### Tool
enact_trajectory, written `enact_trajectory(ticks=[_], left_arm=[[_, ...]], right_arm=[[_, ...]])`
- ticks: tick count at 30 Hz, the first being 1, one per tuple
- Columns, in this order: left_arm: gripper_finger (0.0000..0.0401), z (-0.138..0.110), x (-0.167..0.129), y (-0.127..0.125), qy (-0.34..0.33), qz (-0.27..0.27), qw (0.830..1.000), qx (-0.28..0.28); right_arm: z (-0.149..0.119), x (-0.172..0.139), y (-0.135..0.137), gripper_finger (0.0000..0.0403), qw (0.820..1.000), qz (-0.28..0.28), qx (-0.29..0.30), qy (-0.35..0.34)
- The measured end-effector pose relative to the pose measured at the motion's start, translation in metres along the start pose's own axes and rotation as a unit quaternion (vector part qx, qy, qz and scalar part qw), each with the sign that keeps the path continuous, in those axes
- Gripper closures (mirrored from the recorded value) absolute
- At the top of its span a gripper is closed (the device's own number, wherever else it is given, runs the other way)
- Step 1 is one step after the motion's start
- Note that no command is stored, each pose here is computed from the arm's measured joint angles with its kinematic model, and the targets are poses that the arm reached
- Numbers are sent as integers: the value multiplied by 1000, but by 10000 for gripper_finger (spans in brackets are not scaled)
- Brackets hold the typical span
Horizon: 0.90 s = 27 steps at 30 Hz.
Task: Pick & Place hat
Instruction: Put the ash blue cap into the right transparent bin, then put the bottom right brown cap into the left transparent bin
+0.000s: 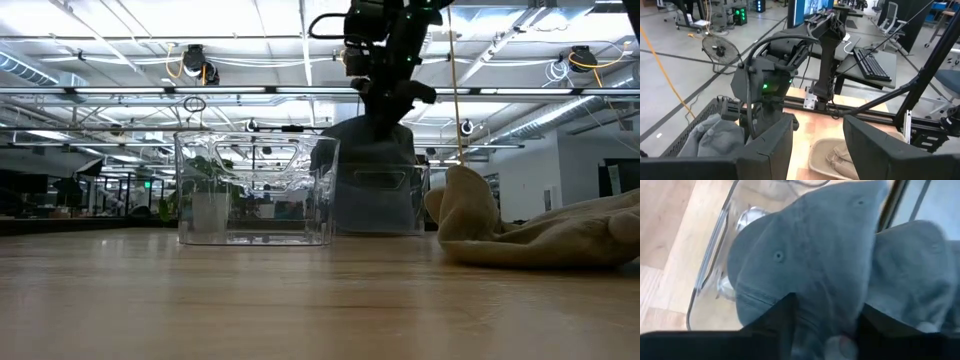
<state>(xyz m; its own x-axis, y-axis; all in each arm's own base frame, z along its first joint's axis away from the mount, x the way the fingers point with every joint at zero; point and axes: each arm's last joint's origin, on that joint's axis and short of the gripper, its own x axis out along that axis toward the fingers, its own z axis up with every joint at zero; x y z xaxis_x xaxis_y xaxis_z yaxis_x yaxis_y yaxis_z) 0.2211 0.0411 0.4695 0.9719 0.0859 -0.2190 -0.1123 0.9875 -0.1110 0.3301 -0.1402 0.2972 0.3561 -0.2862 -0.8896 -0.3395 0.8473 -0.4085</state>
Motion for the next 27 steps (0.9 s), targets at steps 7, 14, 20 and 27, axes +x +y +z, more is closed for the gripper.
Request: enact_trajectory(ticks=[7,14,20,27], left_arm=[[219,-2,0,0,9,1,1000,-10],[219,-2,0,0,9,1,1000,-13],[219,-2,0,0,9,2,1000,-13],[219,-2,0,0,9,2,1000,-25]], right_arm=[[-1,-16,-3,204,999,-30,11,-23],[1,-45,-7,182,992,-113,22,-47],[0,-76,3,193,985,-131,87,-75],[7,-113,39,211,982,-92,118,-117]])
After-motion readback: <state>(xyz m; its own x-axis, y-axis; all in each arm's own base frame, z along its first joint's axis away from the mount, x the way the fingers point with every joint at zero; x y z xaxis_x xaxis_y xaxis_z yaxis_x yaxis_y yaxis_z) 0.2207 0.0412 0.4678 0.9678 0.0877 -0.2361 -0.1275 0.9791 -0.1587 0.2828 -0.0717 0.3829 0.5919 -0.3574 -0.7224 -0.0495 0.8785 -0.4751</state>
